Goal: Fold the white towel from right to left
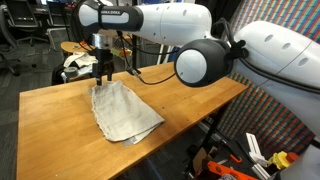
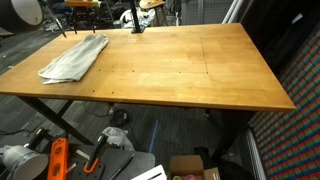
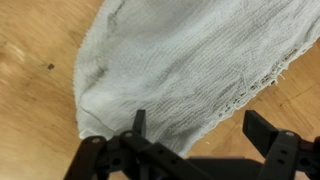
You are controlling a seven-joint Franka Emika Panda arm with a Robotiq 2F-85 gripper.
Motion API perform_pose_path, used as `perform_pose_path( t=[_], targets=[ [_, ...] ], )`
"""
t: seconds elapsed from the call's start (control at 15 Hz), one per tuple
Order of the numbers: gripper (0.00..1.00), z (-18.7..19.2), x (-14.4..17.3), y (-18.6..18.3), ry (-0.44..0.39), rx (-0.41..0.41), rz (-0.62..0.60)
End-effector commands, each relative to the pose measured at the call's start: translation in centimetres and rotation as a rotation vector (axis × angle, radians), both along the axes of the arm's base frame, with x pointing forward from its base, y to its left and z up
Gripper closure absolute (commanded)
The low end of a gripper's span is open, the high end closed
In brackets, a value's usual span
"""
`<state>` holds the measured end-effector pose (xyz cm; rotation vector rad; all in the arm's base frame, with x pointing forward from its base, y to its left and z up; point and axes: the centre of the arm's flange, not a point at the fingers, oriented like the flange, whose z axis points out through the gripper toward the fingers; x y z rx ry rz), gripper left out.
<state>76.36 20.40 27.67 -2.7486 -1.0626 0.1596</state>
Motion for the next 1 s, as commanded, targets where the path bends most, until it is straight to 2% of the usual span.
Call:
perform_pose_path(
  t=[0.0,0.33,0.6,0.67,0.73,0.93],
  targets=[
    [0.0,-1.1,-4.8,2.2,-0.08,-0.042,0.058],
    [0.0,-3.0,-5.1,5.0,-0.114,-0.033,0.084],
    [0.0,-4.5,-4.4,4.9,-0.154,-0.057,0.079],
    [0.25,-4.9,-4.3,4.7,-0.16,-0.07,0.079],
    [0.28,-5.1,-4.4,4.5,-0.167,-0.079,0.079],
    [0.51,-4.9,-4.2,4.2,-0.197,-0.085,0.08]
  ],
)
